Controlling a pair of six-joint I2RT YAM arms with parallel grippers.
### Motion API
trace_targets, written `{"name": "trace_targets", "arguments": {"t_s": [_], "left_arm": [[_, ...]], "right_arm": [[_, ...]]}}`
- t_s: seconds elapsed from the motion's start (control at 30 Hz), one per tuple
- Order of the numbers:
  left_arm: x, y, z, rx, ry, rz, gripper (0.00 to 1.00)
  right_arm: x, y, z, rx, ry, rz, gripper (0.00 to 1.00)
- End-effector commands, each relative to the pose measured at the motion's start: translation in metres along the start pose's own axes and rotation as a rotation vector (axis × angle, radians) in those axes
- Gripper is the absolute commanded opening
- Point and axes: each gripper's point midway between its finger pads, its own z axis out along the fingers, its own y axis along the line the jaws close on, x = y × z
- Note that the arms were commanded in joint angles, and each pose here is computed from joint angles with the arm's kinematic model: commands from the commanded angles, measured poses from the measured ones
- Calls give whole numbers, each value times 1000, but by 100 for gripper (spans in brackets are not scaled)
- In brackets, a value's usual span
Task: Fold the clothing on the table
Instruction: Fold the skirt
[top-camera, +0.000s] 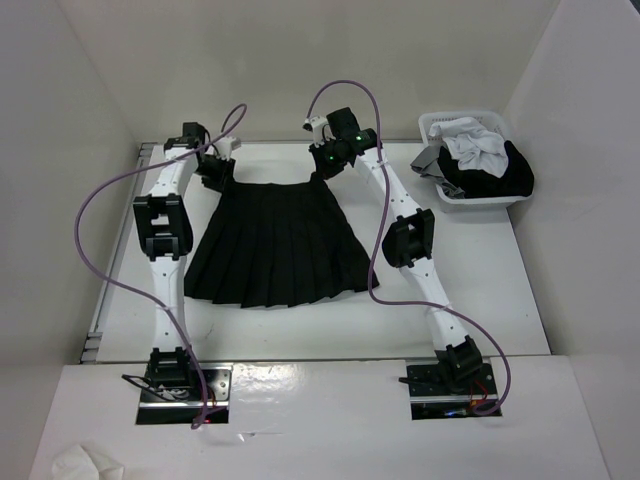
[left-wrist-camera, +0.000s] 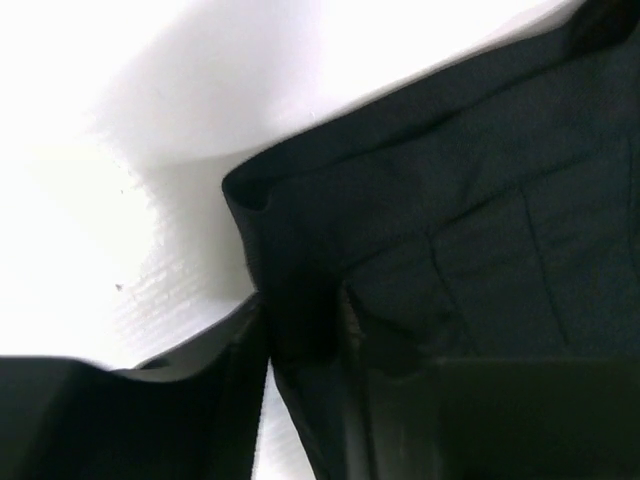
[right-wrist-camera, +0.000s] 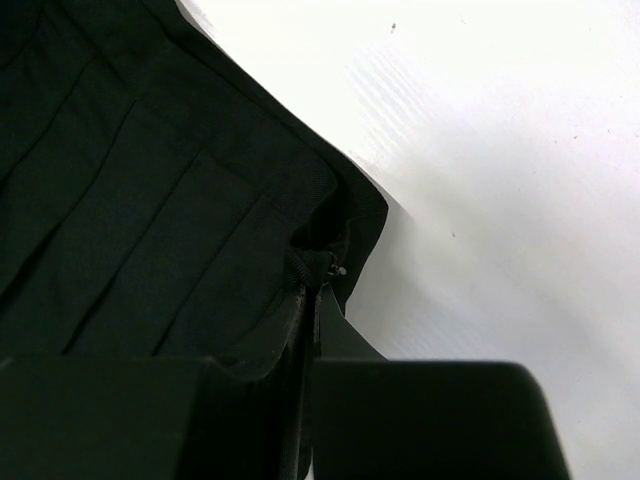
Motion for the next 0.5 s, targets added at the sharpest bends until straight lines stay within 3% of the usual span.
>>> {"name": "trace_targets", "arguments": {"t_s": [0.0, 0.03, 0.17, 0.33, 0.47], "left_arm": [[7, -5, 16, 77, 24, -14, 33], [5, -4, 16, 77, 24, -14, 23], [-10, -9, 11, 117, 8, -25, 0], [-20, -15, -5, 128, -19, 22, 0], [-42, -9, -52, 130, -118, 39, 0]], "right_arm": [[-11, 0, -12, 5, -26, -10, 0], [-11, 0, -12, 5, -26, -10, 0], [-9, 0, -12, 4, -17, -17, 0], [-17, -6, -24, 24, -37, -26, 0], [-29, -21, -43, 67, -72, -21, 0]]}}
